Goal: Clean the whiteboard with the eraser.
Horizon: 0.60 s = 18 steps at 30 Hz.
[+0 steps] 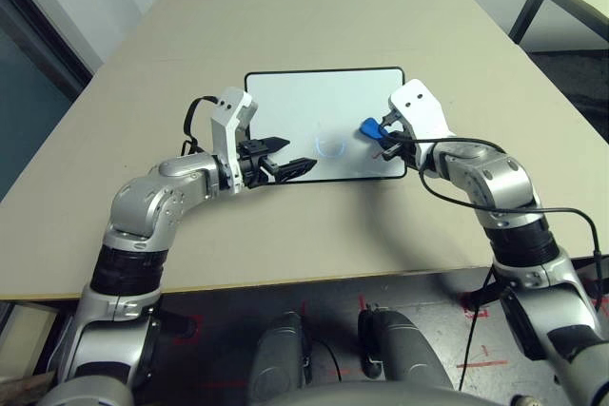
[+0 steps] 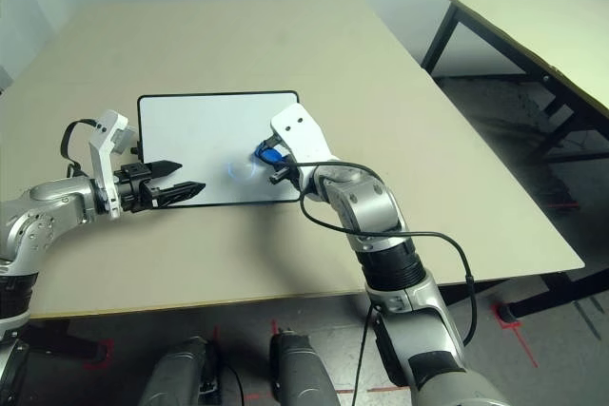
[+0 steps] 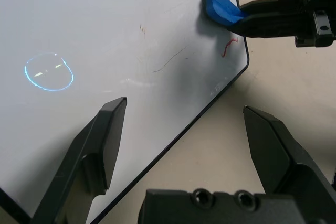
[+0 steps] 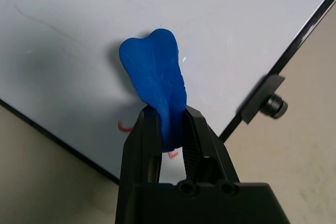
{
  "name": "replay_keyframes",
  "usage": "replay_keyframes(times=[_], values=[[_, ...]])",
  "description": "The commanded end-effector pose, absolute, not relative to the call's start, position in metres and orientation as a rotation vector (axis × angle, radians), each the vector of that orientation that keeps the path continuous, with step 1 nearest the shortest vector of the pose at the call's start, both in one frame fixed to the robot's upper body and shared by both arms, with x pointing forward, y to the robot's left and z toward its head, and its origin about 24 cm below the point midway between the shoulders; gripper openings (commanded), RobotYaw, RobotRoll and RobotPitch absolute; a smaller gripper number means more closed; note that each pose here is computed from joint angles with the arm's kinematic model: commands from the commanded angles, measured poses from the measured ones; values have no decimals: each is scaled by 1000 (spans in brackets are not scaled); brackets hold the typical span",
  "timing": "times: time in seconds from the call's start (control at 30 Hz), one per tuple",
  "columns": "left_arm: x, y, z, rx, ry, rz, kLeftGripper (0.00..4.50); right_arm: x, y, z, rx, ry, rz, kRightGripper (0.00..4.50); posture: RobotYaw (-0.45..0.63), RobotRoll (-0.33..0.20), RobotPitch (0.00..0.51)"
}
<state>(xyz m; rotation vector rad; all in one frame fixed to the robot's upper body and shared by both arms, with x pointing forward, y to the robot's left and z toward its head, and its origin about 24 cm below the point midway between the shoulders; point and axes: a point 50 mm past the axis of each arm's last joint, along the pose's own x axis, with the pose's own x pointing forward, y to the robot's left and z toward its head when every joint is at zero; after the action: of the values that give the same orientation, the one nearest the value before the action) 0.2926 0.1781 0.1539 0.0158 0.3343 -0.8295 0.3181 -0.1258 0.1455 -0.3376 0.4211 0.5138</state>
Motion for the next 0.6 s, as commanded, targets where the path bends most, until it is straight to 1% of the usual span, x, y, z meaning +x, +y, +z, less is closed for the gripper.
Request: replay_keyframes(times=[0.03,0.13,0.27,0.37,0.5,0.6], values=[[291,177,152,19,346,-835,4500,301,-127,122,-352,551,533,566,-43,0,138],[291,177,152,17,348,-835,4500,286,-125,114,-354,598,562,566,-48,0,140],[291,176,152,16,349,-838,4500,282,-129,110,-365,629,558,566,-51,0,138],[292,175,152,16,349,-839,4500,286,-136,113,-371,625,528,566,-52,0,138],[293,176,151,17,349,-839,4500,305,-153,130,-363,560,431,565,-57,0,137],[293,176,151,16,350,-841,4500,310,-162,134,-368,553,397,564,-59,0,135]])
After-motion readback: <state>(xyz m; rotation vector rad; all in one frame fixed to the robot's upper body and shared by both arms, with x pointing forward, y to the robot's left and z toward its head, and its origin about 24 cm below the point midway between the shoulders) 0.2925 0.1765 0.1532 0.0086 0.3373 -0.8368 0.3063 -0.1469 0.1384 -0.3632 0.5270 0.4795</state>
